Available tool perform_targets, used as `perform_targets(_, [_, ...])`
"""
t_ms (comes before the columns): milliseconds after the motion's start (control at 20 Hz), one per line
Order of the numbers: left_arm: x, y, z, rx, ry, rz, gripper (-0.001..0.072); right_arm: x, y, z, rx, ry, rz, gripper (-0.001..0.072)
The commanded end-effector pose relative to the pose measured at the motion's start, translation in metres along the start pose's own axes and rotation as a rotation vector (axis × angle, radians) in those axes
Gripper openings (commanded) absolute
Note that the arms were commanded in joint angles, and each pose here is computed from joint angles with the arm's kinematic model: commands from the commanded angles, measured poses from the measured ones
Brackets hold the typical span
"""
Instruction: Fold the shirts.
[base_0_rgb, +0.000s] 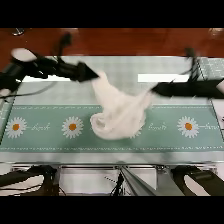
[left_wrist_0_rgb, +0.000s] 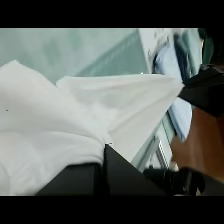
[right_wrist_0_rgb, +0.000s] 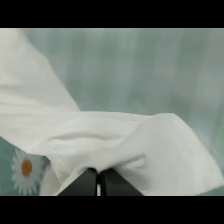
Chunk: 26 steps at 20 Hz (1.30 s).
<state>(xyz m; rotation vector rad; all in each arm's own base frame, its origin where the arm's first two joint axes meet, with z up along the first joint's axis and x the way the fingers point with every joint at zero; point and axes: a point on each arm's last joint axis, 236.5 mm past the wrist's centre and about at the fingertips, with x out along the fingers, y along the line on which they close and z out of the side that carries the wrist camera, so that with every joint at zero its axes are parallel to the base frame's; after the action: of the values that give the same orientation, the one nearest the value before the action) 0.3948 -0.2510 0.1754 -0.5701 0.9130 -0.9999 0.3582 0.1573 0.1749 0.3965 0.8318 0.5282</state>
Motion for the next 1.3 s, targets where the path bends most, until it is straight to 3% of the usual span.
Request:
perform_targets(0, [-0.115, -0.116, 0.108, 0.287, -0.43, 0.041, 0.0022, -0.138, 0.079, 0.12, -0.274, -0.357, -0.045, 0.0021])
perform_targets(200, [-0.226, -0.239, 0.109, 0.581, -0.691, 0.169, 0.0022, -0.265, 0.161, 0.134, -0.488, -0.593, -0.067, 0.0021])
perform_targets(450, [-0.317, -0.306, 0.045, 0.748, -0.899, 0.489, 0.0022, -0.353, 0.184, 0.09, -0.589, -0.755, -0.184, 0.0021])
perform_targets(700, [-0.338, -0.346, -0.013, 0.798, -0.949, 0.517, 0.0022, -0.369, 0.191, 0.048, -0.601, -0.717, -0.181, 0.0021])
perform_targets(850, [-0.3, -0.3, -0.026, 0.707, -0.718, 0.53, 0.0022, -0.332, 0.184, 0.022, -0.588, -0.532, -0.124, 0.0021])
perform_targets(1000, [-0.233, -0.235, -0.033, 0.519, -0.454, 0.381, 0.0023, -0.269, 0.162, 0.004, -0.511, -0.312, -0.041, 0.0021])
perform_targets(1100, [-0.192, -0.173, -0.027, 0.412, -0.335, 0.327, 0.0023, -0.215, 0.121, -0.007, -0.43, -0.159, -0.052, 0.0021])
perform_targets(1250, [-0.138, -0.053, -0.011, 0.204, -0.256, 0.358, 0.0023, -0.125, 0.033, -0.02, -0.249, -0.036, -0.139, 0.0021])
